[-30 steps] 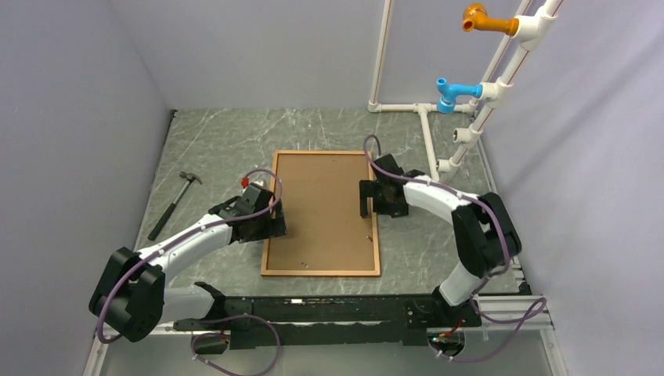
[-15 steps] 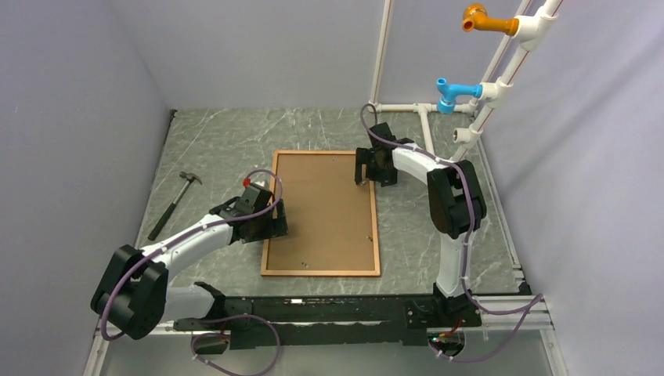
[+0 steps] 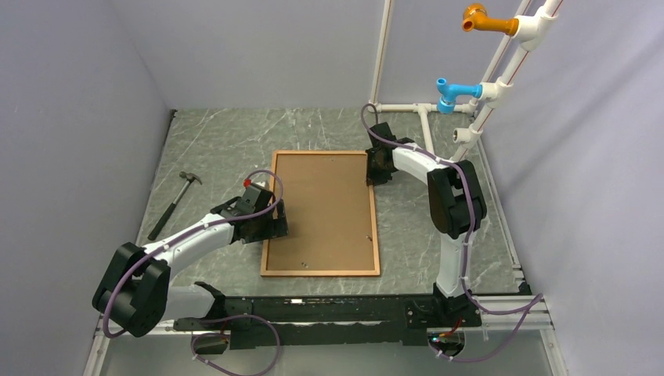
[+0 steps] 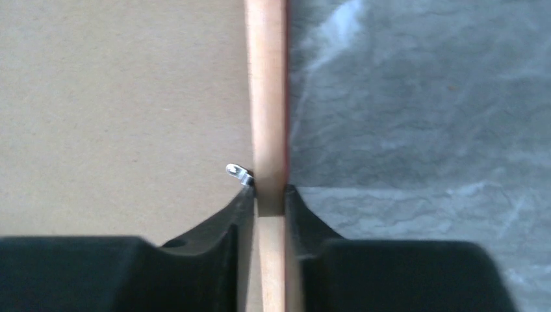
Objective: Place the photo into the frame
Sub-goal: Install the photo frame at the center of the board.
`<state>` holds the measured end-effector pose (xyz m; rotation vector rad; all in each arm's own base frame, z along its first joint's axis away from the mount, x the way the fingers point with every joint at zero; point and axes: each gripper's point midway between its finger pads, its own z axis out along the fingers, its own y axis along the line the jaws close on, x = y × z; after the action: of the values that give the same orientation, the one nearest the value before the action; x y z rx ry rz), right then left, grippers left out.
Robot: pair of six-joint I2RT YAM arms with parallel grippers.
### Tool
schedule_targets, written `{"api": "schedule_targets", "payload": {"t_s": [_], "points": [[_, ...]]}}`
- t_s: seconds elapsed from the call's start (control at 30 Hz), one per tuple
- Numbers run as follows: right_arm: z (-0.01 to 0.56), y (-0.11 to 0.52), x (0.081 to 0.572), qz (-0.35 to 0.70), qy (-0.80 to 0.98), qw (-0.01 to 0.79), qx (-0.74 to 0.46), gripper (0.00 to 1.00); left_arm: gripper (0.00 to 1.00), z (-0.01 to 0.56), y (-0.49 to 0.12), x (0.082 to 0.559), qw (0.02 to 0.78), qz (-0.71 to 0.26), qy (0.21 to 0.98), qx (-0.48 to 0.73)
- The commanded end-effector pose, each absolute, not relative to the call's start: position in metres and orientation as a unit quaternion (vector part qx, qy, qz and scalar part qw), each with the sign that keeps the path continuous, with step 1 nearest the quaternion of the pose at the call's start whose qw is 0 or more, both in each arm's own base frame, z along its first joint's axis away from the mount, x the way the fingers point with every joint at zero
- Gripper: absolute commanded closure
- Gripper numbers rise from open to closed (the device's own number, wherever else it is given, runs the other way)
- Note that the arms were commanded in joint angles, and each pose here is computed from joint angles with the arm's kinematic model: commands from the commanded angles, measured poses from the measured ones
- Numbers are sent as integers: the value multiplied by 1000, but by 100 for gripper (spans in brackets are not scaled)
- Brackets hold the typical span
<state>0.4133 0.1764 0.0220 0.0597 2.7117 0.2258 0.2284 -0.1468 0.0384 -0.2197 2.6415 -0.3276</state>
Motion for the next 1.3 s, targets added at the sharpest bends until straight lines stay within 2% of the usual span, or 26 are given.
{"api": "schedule_targets", "payload": {"t_s": [0.0, 0.1, 0.37, 0.5, 0.53, 0.57, 0.67, 0.8, 0.9, 1.0, 1.03, 1.1, 1.2, 1.27], "points": [[8, 158, 397, 40, 981, 190, 26, 88, 7, 42, -149, 233, 243, -128, 959, -75], [6, 153, 397, 28, 981, 190, 25, 100, 7, 42, -149, 233, 245, -128, 958, -75], [17, 155, 399, 41, 976, 212, 14, 100, 7, 42, -148, 233, 245, -127, 958, -75], [27, 162, 401, 63, 972, 226, 8, 51, 7, 41, -148, 232, 244, -126, 959, -75], [29, 163, 400, 66, 972, 227, 8, 42, 7, 41, -148, 232, 244, -125, 959, -76], [30, 163, 400, 68, 971, 227, 8, 36, 7, 40, -148, 232, 243, -125, 959, -75], [30, 167, 400, 79, 971, 226, 8, 32, 7, 38, -148, 232, 240, -125, 960, -75], [20, 167, 403, 70, 974, 217, 9, 36, 7, 35, -149, 231, 238, -125, 960, -75], [14, 163, 407, 55, 976, 212, 9, 43, 8, 32, -148, 230, 236, -124, 961, -74], [9, 159, 411, 38, 977, 210, 12, 71, 9, 30, -148, 230, 233, -124, 962, -74], [9, 158, 412, 34, 977, 212, 13, 76, 9, 29, -149, 230, 232, -124, 962, -73], [8, 155, 413, 28, 976, 215, 18, 79, 10, 28, -150, 230, 231, -126, 962, -72], [6, 153, 413, 21, 975, 219, 27, 97, 11, 27, -152, 230, 231, -131, 962, -69], [6, 154, 413, 26, 975, 220, 28, 100, 12, 26, -153, 230, 230, -134, 962, -68]]}}
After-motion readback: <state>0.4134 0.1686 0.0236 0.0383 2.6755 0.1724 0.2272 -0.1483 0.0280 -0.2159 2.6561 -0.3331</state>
